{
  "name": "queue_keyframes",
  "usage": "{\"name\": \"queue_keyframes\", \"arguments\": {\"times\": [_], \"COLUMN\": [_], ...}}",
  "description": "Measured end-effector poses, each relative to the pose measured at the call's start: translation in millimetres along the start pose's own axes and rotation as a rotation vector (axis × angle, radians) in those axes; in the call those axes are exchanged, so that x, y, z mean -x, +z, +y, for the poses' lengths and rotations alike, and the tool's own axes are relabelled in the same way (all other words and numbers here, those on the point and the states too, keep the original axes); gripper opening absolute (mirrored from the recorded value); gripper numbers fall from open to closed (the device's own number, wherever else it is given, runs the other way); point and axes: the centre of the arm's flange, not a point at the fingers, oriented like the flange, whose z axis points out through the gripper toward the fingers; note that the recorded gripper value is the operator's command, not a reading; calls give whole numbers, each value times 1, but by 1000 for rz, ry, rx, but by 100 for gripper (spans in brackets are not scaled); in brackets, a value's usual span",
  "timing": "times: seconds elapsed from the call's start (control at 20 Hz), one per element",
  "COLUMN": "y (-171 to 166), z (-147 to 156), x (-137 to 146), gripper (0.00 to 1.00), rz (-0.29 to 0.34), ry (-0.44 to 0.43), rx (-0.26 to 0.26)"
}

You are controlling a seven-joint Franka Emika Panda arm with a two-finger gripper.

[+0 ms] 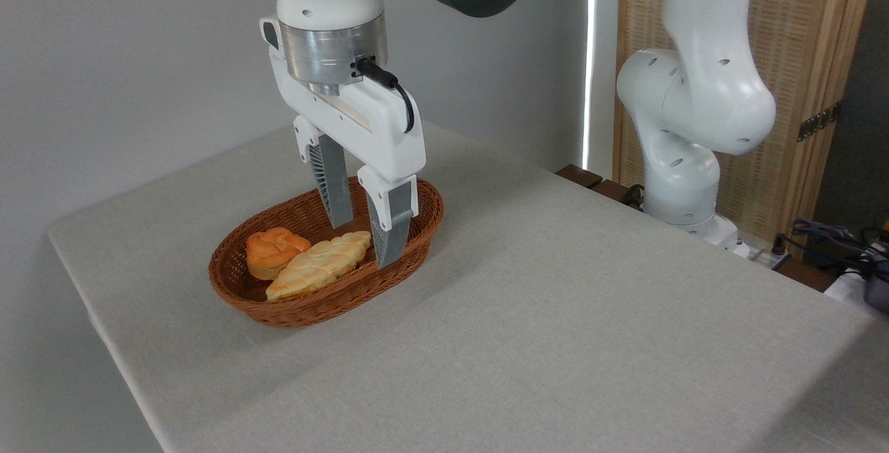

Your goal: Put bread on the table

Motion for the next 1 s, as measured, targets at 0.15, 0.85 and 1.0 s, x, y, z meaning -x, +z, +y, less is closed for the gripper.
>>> {"name": "queue_keyframes", "arguments": {"times": [0.15, 0.85, 1.0], "y": [4, 36, 34], "z": [6, 62, 64], "x": [-4, -65, -71], "gripper": [100, 100, 100], "rz": [-16, 9, 68], "ry": [13, 145, 133], "rx": [16, 25, 37]}}
